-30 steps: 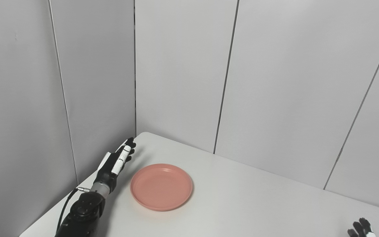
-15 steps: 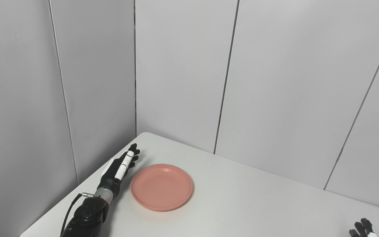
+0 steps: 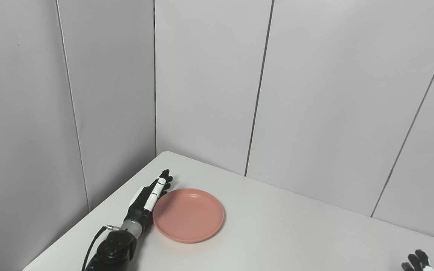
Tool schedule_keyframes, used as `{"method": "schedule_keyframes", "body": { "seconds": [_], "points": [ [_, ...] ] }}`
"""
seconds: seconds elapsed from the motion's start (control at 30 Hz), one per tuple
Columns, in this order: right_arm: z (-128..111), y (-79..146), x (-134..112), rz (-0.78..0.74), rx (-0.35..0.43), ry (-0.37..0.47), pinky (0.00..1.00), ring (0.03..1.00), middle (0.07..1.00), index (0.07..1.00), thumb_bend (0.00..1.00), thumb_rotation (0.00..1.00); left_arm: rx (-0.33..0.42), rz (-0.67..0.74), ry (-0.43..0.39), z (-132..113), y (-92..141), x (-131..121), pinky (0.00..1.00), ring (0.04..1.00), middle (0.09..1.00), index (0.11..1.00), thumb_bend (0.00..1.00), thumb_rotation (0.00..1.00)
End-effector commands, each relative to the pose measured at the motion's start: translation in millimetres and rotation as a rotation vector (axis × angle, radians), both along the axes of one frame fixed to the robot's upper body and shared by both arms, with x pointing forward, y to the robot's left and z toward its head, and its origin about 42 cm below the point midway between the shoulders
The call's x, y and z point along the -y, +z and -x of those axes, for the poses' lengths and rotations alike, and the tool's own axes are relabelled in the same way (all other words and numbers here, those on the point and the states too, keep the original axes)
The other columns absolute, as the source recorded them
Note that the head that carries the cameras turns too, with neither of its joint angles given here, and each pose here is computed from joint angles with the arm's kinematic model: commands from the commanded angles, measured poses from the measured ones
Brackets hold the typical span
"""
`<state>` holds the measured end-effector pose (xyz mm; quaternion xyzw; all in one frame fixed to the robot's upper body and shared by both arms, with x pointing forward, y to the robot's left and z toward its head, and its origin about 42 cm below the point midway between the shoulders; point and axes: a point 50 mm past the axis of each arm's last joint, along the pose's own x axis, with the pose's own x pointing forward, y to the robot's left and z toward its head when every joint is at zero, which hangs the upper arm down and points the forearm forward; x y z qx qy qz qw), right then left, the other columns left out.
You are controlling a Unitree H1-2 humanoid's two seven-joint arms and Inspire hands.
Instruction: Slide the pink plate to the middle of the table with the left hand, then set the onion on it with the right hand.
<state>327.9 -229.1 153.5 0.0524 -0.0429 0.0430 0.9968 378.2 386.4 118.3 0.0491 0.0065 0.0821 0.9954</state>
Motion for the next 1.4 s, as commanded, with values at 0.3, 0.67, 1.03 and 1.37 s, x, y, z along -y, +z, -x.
{"method": "schedule_keyframes", "body": {
  "seconds": [0.3, 0.67, 1.03, 1.37],
  "points": [
    [-4.5, 21.7, -6.8, 0.001, 0.059, 0.019, 1.00, 1.000, 1.000, 1.000, 0.30, 1.00, 0.041, -0.015, -0.059, -14.1, 17.0, 9.4, 0.99, 0.963, 0.959, 0.954, 0.61, 1.00],
    [-2.0, 30.1, -11.7, 0.026, 0.089, 0.042, 1.00, 1.000, 1.000, 1.000, 0.10, 1.00, 0.037, 0.001, -0.106, -16.5, 10.9, 20.4, 0.96, 0.954, 0.952, 0.953, 0.62, 1.00],
    [-0.5, 30.8, -16.3, 0.019, 0.066, 0.017, 1.00, 1.000, 1.000, 1.000, 0.09, 1.00, 0.027, 0.028, -0.151, -18.7, 6.8, 34.7, 0.94, 0.944, 0.941, 0.939, 0.64, 1.00],
    [-5.5, 24.0, -17.1, 0.014, 0.072, 0.013, 1.00, 1.000, 1.000, 1.000, 0.12, 1.00, 0.006, 0.041, -0.191, -19.2, 3.8, 53.7, 0.96, 0.947, 0.939, 0.936, 0.63, 1.00]
  ]
}}
